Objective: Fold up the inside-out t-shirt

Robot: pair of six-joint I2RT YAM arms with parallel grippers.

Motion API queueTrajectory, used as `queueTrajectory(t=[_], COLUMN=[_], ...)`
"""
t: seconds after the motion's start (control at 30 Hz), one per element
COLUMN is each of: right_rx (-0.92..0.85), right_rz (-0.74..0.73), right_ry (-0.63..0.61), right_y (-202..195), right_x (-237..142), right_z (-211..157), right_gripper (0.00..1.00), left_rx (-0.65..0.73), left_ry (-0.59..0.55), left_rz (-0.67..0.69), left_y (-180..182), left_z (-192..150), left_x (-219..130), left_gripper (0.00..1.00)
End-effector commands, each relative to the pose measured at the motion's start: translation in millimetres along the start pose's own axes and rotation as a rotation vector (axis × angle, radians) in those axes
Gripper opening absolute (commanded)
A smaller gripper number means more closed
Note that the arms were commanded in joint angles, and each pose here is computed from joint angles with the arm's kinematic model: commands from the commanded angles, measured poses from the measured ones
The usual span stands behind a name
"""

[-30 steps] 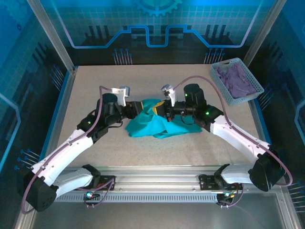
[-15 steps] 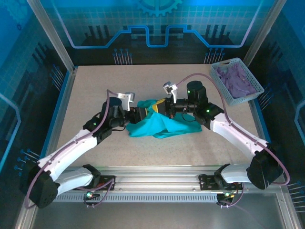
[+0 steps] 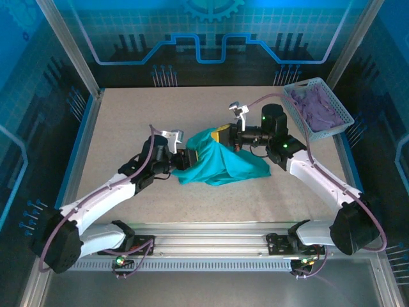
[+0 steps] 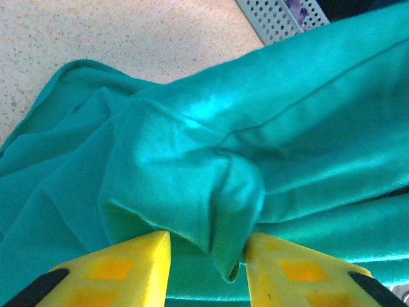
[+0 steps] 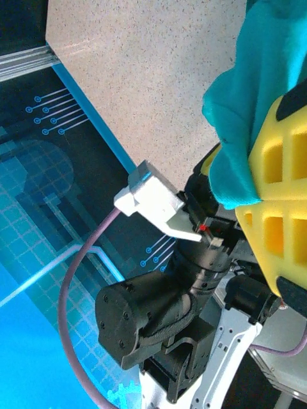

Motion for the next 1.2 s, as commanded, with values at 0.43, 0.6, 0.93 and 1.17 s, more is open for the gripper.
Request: queueTrajectory(t=[0.43, 0.6, 0.93, 1.17], right_rx=[0.013, 0.006, 0.001, -0.004], right_rz=[0.025, 0.022, 0.026, 0.026], right_ry=[0.082, 0.083, 0.083, 0.086], right_y=[-10.5, -8.9, -5.6, -4.1], right_x=[5.2, 4.2, 2.1, 1.0], right_z=[-8.8, -7.5, -7.1, -7.2], right_gripper=[0.00, 0.00, 0.00, 0.00], left_rx=[0.269, 0.279, 0.321, 0.332], left_ry=[-0.071, -0.032, -0.023, -0.012], left_rz=[-0.316, -0.320, -0.284, -0.251], left_y=[-66.2, -69.2, -67.1, -60.4], left_z=[35.5, 41.6, 52.1, 50.3], left_x=[-33.0, -22.7, -8.5, -2.9], left_gripper=[0.35, 0.35, 0.39, 0.39])
Point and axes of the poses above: each hand's point on the last joint's axis, 136 mm out from that joint toward the fingers, its own x axis out along the fingers, its own y axis along the line the jaws close on, z = x × y, the point moved 6 cm from there along -x, back along the fingers, and after that the axes turned 1 degree about x, right-handed, at the moved point
